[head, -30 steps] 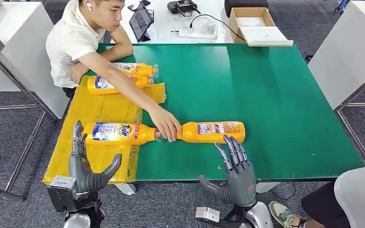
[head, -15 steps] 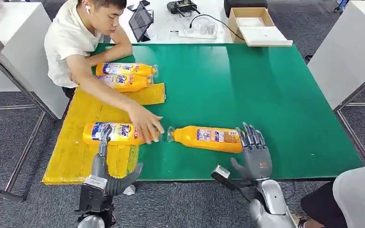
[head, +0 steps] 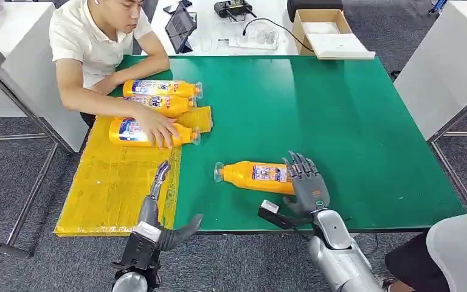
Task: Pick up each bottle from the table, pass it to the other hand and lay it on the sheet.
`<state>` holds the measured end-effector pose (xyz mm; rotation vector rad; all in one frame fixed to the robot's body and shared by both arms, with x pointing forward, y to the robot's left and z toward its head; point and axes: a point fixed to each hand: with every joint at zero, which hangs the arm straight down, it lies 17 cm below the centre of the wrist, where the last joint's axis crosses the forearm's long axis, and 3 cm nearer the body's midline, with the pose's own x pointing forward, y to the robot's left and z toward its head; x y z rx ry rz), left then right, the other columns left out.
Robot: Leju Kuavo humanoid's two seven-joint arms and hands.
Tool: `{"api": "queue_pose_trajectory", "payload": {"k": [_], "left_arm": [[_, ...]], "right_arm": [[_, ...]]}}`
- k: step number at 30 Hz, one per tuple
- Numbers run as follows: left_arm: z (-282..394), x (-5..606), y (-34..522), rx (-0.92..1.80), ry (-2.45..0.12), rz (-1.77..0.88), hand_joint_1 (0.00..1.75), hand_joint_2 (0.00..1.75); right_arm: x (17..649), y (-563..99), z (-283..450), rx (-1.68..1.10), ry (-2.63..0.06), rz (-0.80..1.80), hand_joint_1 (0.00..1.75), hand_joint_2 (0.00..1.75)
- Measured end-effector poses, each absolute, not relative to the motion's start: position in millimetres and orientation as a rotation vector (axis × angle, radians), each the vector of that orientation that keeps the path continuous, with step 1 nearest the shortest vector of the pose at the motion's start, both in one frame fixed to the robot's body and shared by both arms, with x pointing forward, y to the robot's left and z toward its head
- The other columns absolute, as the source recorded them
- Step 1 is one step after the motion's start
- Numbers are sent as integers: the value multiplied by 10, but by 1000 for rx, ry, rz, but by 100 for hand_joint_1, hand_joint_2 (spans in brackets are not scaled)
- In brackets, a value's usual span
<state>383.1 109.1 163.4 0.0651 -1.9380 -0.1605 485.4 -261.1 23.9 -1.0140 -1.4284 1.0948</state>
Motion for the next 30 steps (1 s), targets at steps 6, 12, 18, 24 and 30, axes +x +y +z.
{"api": "queue_pose_trajectory", "payload": {"k": [6,12,18,24,30], "left_arm": [[1607,3836,1010,38,-1924,-182,0,175],[1593,3826,924,10,-1910,-202,0,175],[1589,3826,894,4,-1906,-210,0,175],[1571,3828,852,2,-1898,-232,0,175],[1541,3824,808,7,-1885,-265,0,175]], "right_arm": [[4922,-2539,60,-945,-1335,1130,0,175],[5059,-2522,-36,-900,-1206,1142,0,175],[5110,-2495,-61,-895,-1161,1156,0,175],[5136,-2489,-80,-896,-1120,1160,0,175],[5124,-2399,-131,-858,-1090,1183,0,175]]}}
